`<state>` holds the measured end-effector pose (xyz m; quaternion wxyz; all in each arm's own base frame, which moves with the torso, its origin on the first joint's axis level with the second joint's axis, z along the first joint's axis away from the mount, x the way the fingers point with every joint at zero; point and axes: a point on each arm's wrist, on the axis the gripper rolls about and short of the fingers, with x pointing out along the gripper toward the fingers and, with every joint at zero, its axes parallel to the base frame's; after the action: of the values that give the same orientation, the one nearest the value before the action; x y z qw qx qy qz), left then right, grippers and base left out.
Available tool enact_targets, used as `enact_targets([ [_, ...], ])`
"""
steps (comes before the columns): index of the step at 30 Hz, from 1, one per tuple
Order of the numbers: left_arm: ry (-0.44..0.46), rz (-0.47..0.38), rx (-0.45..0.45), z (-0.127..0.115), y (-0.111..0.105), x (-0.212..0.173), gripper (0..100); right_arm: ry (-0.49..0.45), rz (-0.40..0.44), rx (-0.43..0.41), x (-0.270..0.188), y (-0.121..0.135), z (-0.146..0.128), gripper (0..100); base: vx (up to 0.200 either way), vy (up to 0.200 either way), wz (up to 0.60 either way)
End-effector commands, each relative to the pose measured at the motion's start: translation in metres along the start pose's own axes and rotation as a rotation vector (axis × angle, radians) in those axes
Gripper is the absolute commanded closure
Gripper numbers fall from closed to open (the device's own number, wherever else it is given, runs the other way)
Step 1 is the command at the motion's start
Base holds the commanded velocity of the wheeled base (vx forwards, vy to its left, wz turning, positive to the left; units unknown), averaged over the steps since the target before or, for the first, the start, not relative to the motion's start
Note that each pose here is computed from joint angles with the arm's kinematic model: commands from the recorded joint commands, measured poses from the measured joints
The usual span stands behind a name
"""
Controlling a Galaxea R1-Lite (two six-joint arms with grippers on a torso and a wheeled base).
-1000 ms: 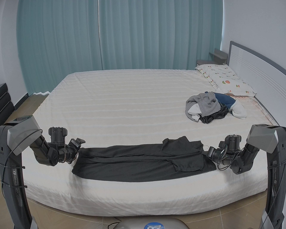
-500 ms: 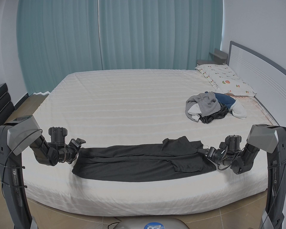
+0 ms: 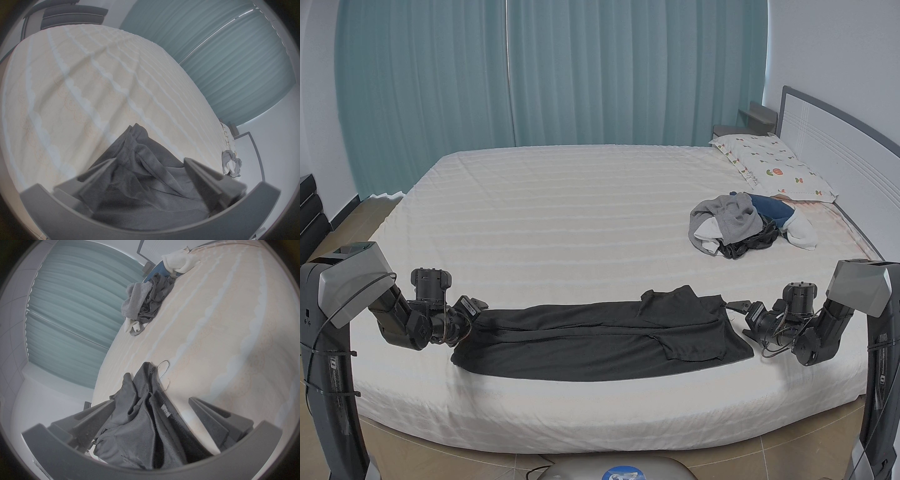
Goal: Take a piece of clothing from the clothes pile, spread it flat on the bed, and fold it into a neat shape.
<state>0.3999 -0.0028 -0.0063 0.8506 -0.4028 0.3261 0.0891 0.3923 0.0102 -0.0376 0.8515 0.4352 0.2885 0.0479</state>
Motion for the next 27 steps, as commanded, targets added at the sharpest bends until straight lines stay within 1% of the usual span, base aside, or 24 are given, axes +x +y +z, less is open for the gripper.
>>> enact_targets([
  [1, -0.001, 0.022, 0.015, -0.004, 0.004, 0.006, 100, 0.0, 0.002, -0.003, -0.002, 0.0, -0.002, 0, 0.0, 0.0, 0.0],
  [4, -0.052, 0.078, 0.049, -0.004, 0.006, 0.008, 100, 0.001, 0.001, -0.002, -0.003, -0.001, -0.003, 0, 0.0, 0.0, 0.0],
  [5, -0.052, 0.078, 0.049, -0.004, 0.006, 0.008, 100, 0.001, 0.001, -0.002, -0.003, -0.001, -0.003, 0, 0.0, 0.0, 0.0],
  [6, -0.065, 0.097, 0.055, -0.005, 0.006, 0.008, 100, 0.001, 0.001, -0.002, -0.003, -0.001, -0.003, 0, 0.0, 0.0, 0.0],
  [8, -0.049, 0.114, 0.059, -0.008, 0.007, 0.006, 100, 0.002, 0.0, -0.002, -0.003, -0.001, -0.003, 0, 0.0, 0.0, 0.0],
  [9, -0.019, 0.143, 0.068, -0.011, 0.008, 0.004, 100, 0.002, 0.0, -0.002, -0.003, -0.001, -0.003, 0, 0.0, 0.0, 0.0],
  [13, 0.025, 0.187, 0.09, -0.008, 0.004, -0.006, 100, 0.004, 0.0, -0.003, -0.002, -0.001, -0.004, 0, 0.0, 0.0, 0.0],
  [20, -0.006, 0.162, 0.08, -0.003, -0.001, -0.002, 100, 0.003, -0.001, -0.003, -0.002, -0.001, -0.004, 0, 0.0, 0.0, 0.0],
  [27, -0.004, 0.156, 0.072, 0.0, 0.001, -0.003, 100, 0.004, 0.0, -0.005, -0.002, -0.002, -0.004, 0, 0.0, 0.0, 0.0],
])
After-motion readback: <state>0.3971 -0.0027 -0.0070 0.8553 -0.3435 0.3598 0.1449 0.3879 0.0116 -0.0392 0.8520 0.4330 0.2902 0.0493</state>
